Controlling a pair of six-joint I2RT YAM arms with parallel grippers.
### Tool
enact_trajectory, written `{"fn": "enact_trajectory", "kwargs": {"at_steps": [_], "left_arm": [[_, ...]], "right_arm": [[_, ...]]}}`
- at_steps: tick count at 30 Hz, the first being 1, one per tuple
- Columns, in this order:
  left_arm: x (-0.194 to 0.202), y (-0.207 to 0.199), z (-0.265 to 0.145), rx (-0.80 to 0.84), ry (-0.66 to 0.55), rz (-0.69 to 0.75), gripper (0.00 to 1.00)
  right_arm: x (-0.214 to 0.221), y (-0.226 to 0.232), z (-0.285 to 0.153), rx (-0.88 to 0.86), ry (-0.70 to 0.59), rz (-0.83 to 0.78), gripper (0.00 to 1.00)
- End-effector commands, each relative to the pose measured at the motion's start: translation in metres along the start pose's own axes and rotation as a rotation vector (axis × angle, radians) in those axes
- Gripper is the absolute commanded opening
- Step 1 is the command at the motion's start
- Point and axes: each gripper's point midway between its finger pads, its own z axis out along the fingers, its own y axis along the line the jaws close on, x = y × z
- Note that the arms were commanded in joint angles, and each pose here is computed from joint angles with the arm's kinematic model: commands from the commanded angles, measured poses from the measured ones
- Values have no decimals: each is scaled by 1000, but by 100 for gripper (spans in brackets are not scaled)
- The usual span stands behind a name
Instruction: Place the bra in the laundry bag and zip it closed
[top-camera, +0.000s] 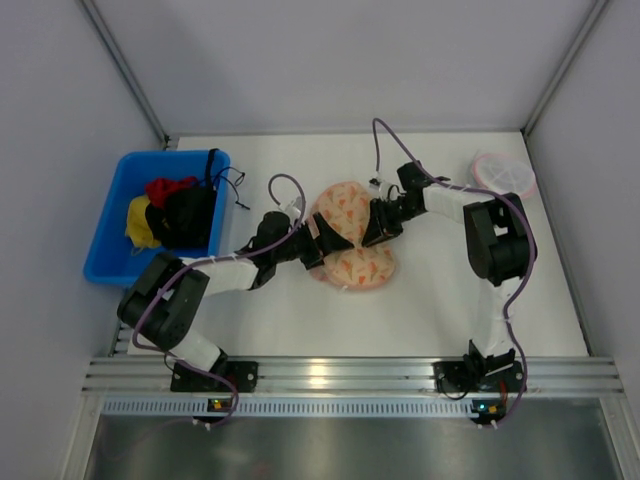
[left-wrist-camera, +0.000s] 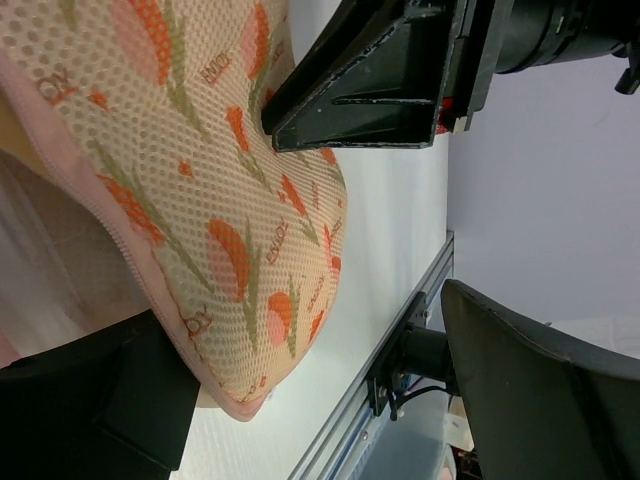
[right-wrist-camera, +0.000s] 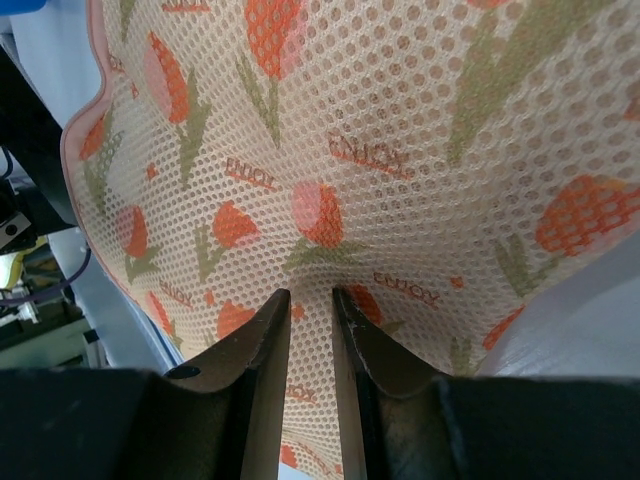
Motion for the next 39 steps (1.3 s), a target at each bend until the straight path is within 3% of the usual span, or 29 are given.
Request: {"fn": "enact_trajectory", "kwargs": {"at_steps": [1,16,22,25,31,37,39], "left_arm": [[-7,-28,5,94,-12,53,98],[2,-27,43,230,16,-31,96],[-2,-54,24,283,8,80,98],[-5,-61,14,249,-2,159,98],[1,-13,-7,-70,18,198,98],[11,-2,-47,-180,53,304,98],[13,-10,-59,-131,57,281,97]], "right_arm": [[-6,15,4,-40,-7,-52,24],[7,50,0,-161,30,-51,24],[6,35,5,-96,48,-60,24],[10,19,14,-64,67,-51,23],[17,-9,24,10,95,-111,22],[14,-19,24,20,96,-124,21],[12,-19,24,16,90,-121,21]]}}
